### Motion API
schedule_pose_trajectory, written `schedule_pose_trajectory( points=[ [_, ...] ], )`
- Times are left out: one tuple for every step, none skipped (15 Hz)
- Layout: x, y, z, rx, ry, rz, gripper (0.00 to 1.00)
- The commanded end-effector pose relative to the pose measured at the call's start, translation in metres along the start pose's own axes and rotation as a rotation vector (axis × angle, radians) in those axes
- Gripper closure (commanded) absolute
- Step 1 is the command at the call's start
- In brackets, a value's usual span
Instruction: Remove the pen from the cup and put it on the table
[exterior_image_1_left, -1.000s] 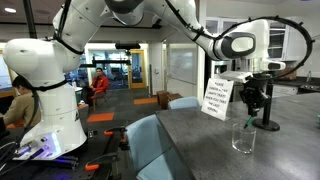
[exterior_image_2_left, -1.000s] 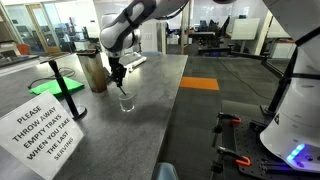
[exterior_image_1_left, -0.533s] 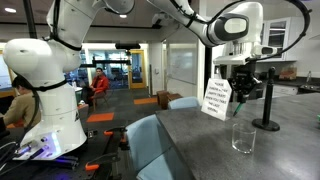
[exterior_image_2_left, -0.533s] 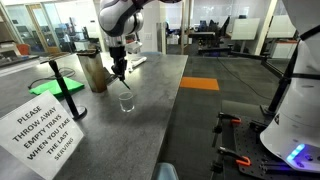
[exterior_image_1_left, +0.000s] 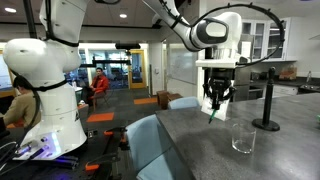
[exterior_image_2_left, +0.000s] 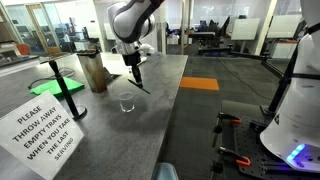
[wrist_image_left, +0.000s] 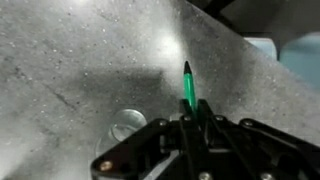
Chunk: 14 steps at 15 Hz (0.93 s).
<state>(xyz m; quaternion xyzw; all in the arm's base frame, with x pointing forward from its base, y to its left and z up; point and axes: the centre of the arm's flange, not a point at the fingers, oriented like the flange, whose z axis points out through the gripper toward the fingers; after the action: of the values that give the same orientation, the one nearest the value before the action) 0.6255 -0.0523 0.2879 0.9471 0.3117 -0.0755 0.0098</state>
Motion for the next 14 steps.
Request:
schedule_pose_trajectory(
  points=[
    [-0.02,-0.019,0.017,-0.062,-0.074,-0.18,0.97],
    [-0.02,-0.021,0.026,-0.083,-0.104,-0.225,0.97],
    [-0.02,-0.022,0.033,-0.102,-0.129,-0.271,0.97],
    [-0.02,-0.023,0.041,-0.13,-0.15,-0.312,0.97],
    [-0.019,-0.025,0.049,-0.158,-0.167,-0.355,0.97],
    [-0.017,-0.026,0.057,-0.189,-0.179,-0.396,0.97],
    [-0.014,-0.029,0.066,-0.226,-0.189,-0.432,0.97],
    [-0.01,-0.031,0.074,-0.258,-0.198,-0.467,0.97],
    [-0.005,-0.033,0.084,-0.291,-0.208,-0.488,0.97],
    [-0.002,-0.034,0.092,-0.303,-0.212,-0.503,0.97],
    [0.002,-0.034,0.101,-0.32,-0.219,-0.517,0.97],
    [0.005,-0.034,0.108,-0.331,-0.225,-0.527,0.97],
    [0.006,-0.034,0.116,-0.342,-0.231,-0.533,0.97],
    [0.007,-0.034,0.123,-0.351,-0.237,-0.54,0.97]
  ],
)
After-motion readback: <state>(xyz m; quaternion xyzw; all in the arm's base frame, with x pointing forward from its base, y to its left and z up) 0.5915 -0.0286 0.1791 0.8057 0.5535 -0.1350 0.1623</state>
